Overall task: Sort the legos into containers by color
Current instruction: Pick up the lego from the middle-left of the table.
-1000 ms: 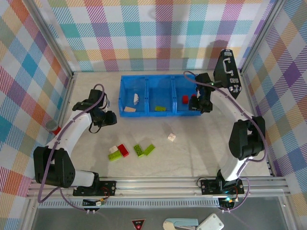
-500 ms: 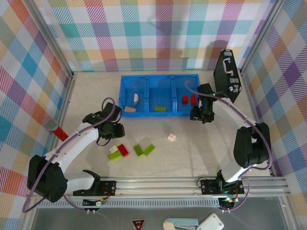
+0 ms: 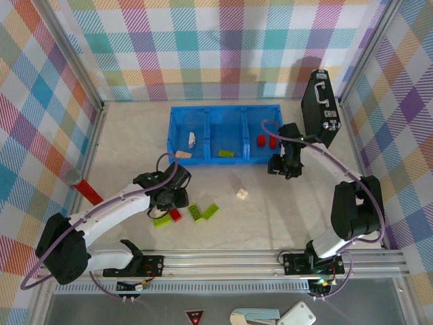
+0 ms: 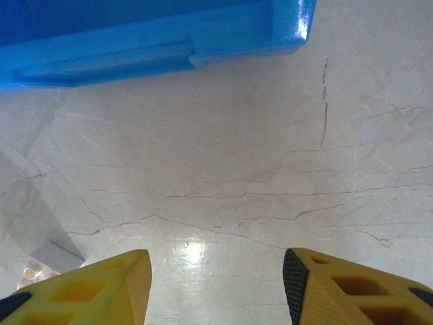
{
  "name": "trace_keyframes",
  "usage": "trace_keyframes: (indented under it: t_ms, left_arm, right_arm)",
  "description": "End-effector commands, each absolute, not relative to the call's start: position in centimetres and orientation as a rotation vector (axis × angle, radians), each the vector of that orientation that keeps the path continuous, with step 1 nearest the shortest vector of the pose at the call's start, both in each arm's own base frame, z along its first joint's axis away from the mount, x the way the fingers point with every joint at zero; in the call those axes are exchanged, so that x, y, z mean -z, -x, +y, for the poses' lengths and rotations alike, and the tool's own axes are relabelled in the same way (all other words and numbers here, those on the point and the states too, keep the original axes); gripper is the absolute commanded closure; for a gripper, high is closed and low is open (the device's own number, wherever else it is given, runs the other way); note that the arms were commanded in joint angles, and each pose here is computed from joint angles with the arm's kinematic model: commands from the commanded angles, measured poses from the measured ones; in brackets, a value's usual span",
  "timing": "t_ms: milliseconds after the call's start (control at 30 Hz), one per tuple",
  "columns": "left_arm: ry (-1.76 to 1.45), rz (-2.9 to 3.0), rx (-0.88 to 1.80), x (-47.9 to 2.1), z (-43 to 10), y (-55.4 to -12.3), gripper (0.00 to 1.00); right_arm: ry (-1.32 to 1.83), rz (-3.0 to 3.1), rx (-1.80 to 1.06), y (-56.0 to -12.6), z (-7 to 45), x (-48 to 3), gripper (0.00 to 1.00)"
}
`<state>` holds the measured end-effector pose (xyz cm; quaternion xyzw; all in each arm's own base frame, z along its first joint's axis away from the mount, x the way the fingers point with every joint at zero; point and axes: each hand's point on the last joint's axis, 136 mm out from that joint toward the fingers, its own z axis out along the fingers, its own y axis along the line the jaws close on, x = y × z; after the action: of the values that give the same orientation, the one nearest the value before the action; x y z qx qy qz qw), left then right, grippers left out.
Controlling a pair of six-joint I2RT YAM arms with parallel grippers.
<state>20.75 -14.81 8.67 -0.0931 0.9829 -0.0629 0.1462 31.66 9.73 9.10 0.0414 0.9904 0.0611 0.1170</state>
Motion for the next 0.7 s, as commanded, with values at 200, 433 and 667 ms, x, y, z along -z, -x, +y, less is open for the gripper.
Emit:
trace_keyframes:
  t_ms: [200, 433, 667]
  left_arm:
    - [0.309, 2.802, 0.16, -8.1, -18.6, -21.7, 0.47]
    - [0.318, 2.845, 0.161, -5.9, -20.4, -21.3, 0.4]
    - [0.304, 2.887, 0.125, -4.0, -21.3, -20.8, 0.38]
  right_arm:
    - [-0.118, 2.87, -0.206, -30.9, 9.9, -10.0, 0.45]
    - [-0.112, 2.868, -0.192, -30.7, 9.6, -10.0, 0.45]
    - [-0.109, 2.868, -0.156, -30.6, 9.2, -9.8, 0.45]
